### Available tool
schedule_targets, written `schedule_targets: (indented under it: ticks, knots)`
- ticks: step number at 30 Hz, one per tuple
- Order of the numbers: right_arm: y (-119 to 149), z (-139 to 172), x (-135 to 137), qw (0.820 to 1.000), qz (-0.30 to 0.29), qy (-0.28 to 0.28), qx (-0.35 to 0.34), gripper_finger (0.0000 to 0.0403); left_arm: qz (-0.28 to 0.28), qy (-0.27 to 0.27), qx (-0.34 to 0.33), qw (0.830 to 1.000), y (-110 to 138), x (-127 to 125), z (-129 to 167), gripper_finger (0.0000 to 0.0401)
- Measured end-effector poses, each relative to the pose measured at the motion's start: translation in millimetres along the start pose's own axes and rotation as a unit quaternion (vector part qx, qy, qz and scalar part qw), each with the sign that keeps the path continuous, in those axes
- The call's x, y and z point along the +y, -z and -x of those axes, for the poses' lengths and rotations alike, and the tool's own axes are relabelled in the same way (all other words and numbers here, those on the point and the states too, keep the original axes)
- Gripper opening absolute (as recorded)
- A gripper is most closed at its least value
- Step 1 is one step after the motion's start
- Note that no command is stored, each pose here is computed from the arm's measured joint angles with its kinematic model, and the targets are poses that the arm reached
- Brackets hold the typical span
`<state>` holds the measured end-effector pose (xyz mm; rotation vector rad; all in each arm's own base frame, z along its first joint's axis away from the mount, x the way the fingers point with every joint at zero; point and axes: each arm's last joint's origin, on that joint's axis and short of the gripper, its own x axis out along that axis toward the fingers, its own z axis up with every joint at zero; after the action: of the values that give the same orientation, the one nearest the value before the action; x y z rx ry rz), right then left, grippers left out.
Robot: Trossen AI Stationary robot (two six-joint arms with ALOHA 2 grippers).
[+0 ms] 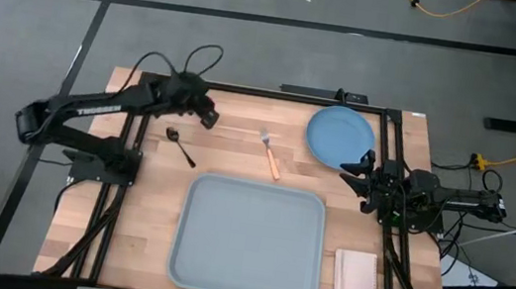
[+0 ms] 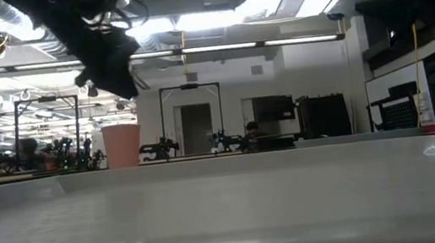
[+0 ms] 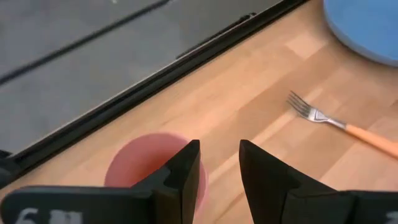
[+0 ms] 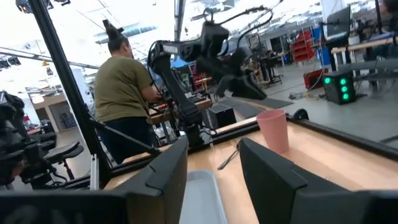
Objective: Pick and place plate/cup/fork/spoon on tray
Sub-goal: Put the pink cup on the gray tray
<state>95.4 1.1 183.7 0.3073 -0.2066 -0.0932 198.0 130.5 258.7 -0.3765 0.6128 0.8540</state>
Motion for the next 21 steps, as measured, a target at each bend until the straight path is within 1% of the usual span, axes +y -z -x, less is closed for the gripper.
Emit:
schedule_targets:
  ticks: [4, 9, 13, 21]
  knots:
    - [0.4, 0.0, -0.1, 1.000, 0.001, 0.001, 0.002, 0.0153, 0.002, -0.018, 0.040, 0.999, -9.6, 3.3, -16.9, 0.0105]
    - [1.2, 0.0, -0.3, 1.000, 0.002, 0.002, 0.006, 0.0153, -0.007, -0.036, 0.097, 0.995, -3.8, 1.9, -38.5, 0.0105]
    - [2.6, 0.0, -0.8, 1.000, 0.004, 0.004, 0.013, 0.0153, -0.010, -0.042, 0.114, 0.993, 0.4, 0.8, -48.4, 0.0105]
    - [5.4, 0.2, -1.6, 1.000, 0.007, 0.008, 0.028, 0.0153, 0.001, -0.048, 0.116, 0.992, 1.3, 0.8, -50.2, 0.0105]
